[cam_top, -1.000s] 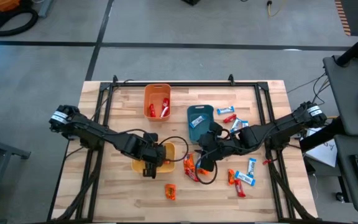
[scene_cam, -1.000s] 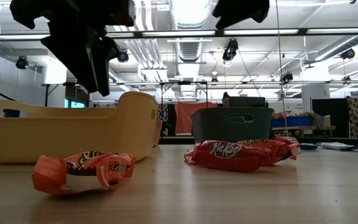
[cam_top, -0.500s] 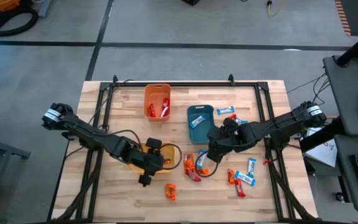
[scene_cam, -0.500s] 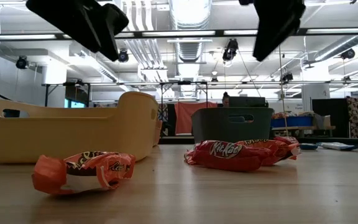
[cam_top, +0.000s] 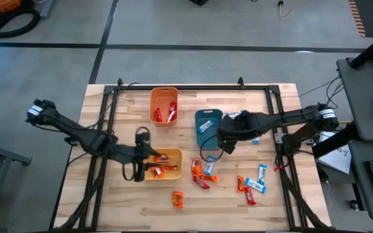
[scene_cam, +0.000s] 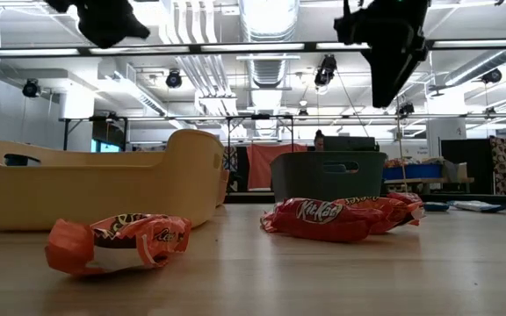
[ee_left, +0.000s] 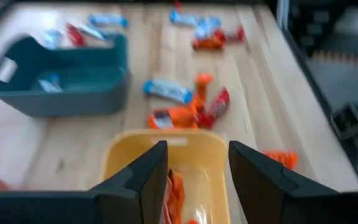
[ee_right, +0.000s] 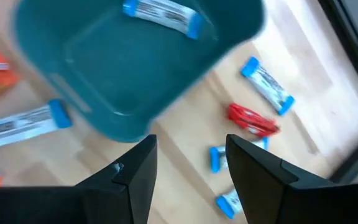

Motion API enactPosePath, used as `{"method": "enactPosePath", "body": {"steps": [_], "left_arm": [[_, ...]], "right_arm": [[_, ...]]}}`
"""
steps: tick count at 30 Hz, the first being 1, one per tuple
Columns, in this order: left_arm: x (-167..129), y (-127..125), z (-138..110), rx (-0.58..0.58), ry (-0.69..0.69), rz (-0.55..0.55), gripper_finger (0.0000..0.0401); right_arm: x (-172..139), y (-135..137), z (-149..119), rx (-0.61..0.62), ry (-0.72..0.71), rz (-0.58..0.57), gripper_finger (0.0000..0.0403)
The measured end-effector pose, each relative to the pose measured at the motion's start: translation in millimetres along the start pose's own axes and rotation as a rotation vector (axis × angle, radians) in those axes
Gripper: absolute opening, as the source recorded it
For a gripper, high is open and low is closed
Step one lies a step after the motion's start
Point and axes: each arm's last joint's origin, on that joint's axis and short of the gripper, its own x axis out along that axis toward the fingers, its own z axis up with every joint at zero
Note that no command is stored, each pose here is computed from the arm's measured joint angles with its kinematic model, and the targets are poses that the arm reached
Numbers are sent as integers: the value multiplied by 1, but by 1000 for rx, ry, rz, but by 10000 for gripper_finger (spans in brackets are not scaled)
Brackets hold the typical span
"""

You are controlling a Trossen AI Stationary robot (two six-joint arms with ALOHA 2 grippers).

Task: Organize candy in baskets
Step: Put the white chocolate into the blue bin

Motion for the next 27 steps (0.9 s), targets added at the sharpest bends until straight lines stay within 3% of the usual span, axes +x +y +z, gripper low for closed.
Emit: {"method": "enactPosePath", "body": {"steps": [10,18,27], "left_arm": [[-25,11,11,-94,-171,134,154],[-25,12,11,-93,-171,143,154],[-20,11,8,-78,-155,149,154]], "right_arm": [[-2,-47,6,99,40,-7,182],[1,-90,-7,247,52,7,182],[33,-119,-27,397,168,116,182]]}}
